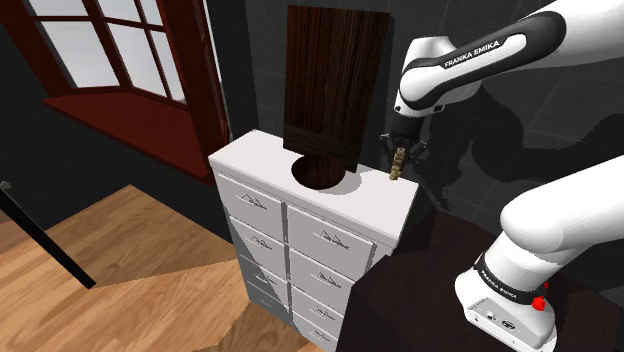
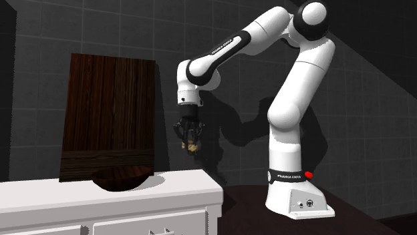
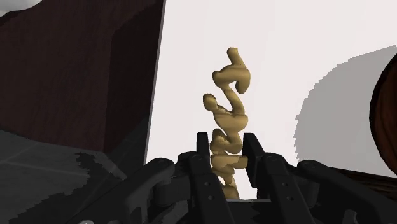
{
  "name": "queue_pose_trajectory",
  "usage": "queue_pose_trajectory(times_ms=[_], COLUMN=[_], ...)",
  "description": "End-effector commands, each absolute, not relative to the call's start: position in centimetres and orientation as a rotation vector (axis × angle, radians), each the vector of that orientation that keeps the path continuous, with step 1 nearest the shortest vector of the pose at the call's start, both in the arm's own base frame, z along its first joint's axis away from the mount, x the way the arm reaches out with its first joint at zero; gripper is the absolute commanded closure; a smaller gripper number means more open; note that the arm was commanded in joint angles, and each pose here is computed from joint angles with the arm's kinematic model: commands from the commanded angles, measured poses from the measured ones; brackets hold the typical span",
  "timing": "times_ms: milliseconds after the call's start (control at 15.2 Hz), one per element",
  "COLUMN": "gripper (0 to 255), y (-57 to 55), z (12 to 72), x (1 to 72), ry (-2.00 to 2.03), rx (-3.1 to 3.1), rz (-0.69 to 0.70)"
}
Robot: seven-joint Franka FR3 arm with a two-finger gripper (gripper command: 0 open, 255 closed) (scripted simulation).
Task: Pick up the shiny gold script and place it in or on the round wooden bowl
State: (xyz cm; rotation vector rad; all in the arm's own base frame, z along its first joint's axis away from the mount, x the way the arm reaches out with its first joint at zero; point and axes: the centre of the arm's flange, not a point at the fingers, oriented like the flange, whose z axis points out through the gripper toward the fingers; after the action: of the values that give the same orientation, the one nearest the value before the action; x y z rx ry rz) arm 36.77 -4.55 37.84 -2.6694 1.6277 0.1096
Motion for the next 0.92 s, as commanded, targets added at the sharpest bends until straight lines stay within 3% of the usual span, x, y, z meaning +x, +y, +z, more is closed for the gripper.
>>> queue_pose_trajectory(times_ms=[0,858], gripper=[255,255], y=[-4.5,4.8], z=[38.9,39.8], x=[36.7,49.5], ry=[1.628,1.628], rx=[-2.670,-2.670], rz=[0.111,0.111])
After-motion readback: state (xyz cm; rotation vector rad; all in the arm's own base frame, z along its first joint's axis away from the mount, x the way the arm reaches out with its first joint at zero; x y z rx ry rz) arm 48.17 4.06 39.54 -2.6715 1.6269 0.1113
